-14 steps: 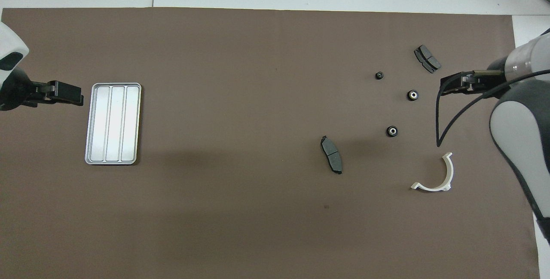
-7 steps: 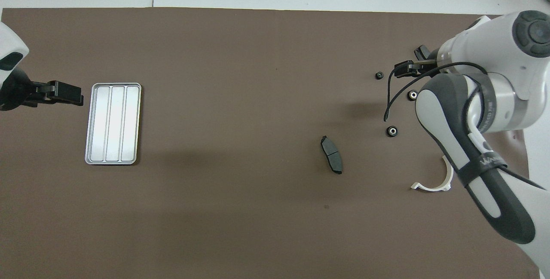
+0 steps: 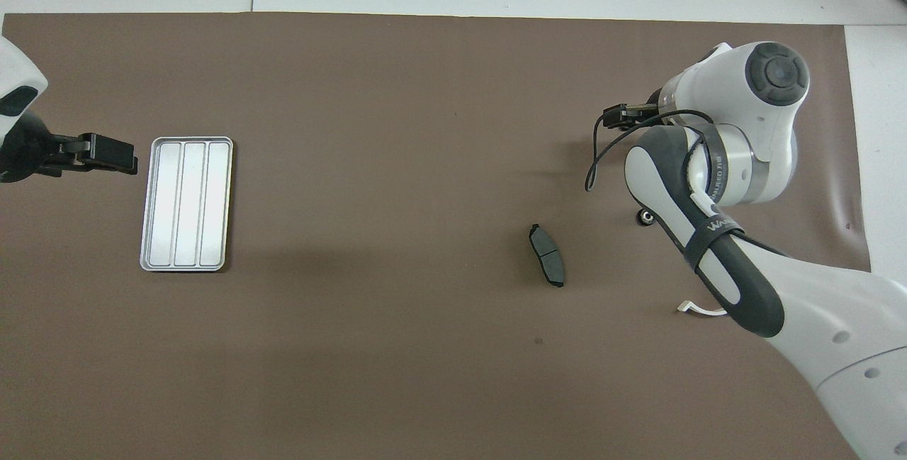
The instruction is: Pick bearing gear from pile to tray
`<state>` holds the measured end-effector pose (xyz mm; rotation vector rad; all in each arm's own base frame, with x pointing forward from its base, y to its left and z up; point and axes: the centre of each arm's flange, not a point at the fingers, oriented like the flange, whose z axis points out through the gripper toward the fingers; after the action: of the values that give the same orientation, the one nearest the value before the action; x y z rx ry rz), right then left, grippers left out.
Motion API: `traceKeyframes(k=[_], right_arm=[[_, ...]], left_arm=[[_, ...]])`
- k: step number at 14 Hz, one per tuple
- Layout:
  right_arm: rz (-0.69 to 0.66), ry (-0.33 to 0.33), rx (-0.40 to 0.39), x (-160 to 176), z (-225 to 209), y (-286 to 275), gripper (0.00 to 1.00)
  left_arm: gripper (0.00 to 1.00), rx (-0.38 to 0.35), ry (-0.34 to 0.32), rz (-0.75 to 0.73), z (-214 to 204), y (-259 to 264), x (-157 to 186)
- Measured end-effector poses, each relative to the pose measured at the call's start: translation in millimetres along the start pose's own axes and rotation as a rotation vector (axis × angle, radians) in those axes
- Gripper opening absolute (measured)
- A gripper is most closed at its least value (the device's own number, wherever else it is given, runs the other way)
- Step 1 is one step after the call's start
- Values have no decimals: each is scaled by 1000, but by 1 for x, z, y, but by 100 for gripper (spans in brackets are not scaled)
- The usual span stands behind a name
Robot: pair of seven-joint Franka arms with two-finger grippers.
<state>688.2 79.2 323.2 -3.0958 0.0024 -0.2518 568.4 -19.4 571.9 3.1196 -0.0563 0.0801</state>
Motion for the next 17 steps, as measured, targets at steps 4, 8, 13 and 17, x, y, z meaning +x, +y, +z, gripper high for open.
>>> traceKeyframes(k=[4, 8, 13, 17], right_arm=[[-32, -15, -13, -2, 21, -13, 98], [-35, -25, -29, -1, 33, -7, 83], [-25, -20, -42, 2, 32, 7, 72], [-25, -7, -41, 4, 35, 7, 62]], left_arm=[[100, 0, 0, 0, 0, 0, 0], [100, 0, 0, 0, 0, 0, 0], [100, 0, 0, 0, 0, 0, 0], [100, 0, 0, 0, 0, 0, 0]])
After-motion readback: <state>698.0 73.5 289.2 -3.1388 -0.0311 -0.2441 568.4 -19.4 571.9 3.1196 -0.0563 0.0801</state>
